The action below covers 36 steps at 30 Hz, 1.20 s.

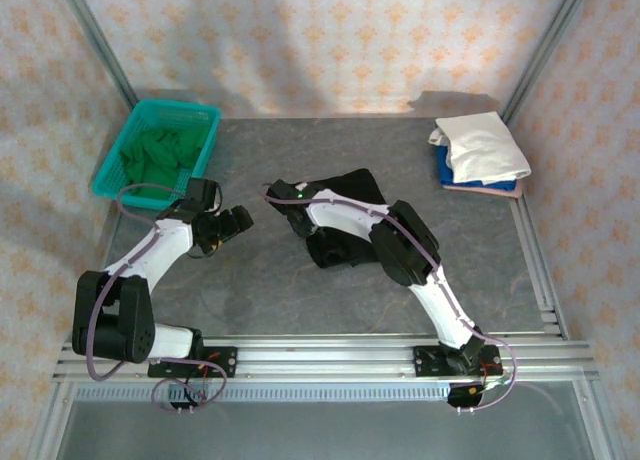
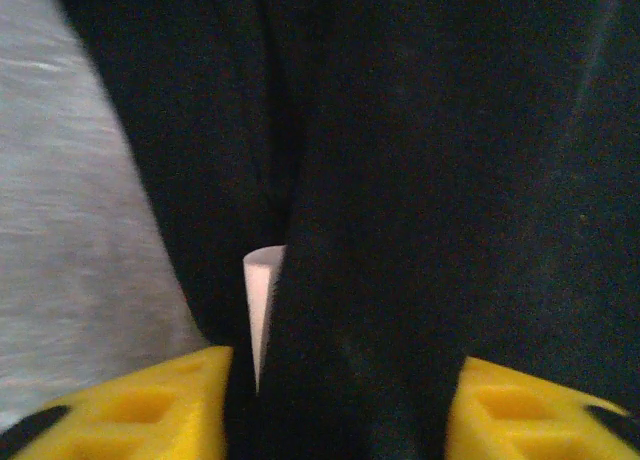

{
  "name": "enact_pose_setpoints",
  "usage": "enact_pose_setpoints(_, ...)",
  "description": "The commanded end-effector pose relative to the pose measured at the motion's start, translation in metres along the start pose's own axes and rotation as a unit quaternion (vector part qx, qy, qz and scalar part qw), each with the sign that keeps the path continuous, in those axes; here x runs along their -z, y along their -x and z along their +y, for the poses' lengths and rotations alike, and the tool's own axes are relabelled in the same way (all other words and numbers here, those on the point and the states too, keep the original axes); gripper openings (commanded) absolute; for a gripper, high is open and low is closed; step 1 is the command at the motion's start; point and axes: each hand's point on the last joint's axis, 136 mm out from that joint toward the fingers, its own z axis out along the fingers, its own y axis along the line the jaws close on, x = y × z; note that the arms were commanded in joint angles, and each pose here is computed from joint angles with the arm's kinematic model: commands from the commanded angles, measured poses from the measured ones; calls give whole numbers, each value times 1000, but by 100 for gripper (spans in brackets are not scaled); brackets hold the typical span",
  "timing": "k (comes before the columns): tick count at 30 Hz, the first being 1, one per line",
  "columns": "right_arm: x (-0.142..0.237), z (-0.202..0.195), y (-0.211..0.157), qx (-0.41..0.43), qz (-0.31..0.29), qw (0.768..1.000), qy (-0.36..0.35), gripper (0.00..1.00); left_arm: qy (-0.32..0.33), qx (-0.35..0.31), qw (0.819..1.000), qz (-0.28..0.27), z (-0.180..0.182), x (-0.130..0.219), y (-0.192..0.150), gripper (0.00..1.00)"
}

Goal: Fold and stack the t-shirts

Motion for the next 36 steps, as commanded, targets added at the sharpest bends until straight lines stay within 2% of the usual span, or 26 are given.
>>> enact_pose_setpoints(1,-21,-35,-31,35,52,993,-100,34,14,-7,1000,-7,5,2,7,90)
enact_pose_setpoints(5,-18,-47,-34,25,54,991,-118,4,14,-8,1000,-7,4,3,8,90)
enact_pose_setpoints(6,-15,-50,-32,17,51,992,-113,0,13,-9,1000,-7,3,3,9,90)
enact_pose_setpoints(10,23,-64,-6,-35,-3,997,-70,0,16,-10,1000,-8,4,5,10,90)
enact_pose_setpoints(14,75,-102,33,-111,-68,991,-19,0,14,-9,1000,-12,2,8,12,90)
enact_pose_setpoints(18,108,-164,63,-208,-105,972,30,0,10,-10,1000,-13,0,9,14,90)
enact_pose_setpoints(20,121,-205,74,-247,-123,961,24,0,9,-10,1000,-13,-2,9,15,90)
enact_pose_setpoints(27,149,-313,95,-319,-180,930,41,0,6,-22,1000,-14,-6,8,20,90)
enact_pose_setpoints(29,156,-337,102,-310,-201,929,9,0,4,-25,1000,-11,-8,7,21,90)
enact_pose_setpoints(32,154,-352,118,-254,-240,936,-41,0,-3,-26,1000,-7,-11,3,22,90)
enact_pose_setpoints(36,145,-370,134,-219,-294,924,-106,0,-12,-26,1000,3,-16,-2,22,90)
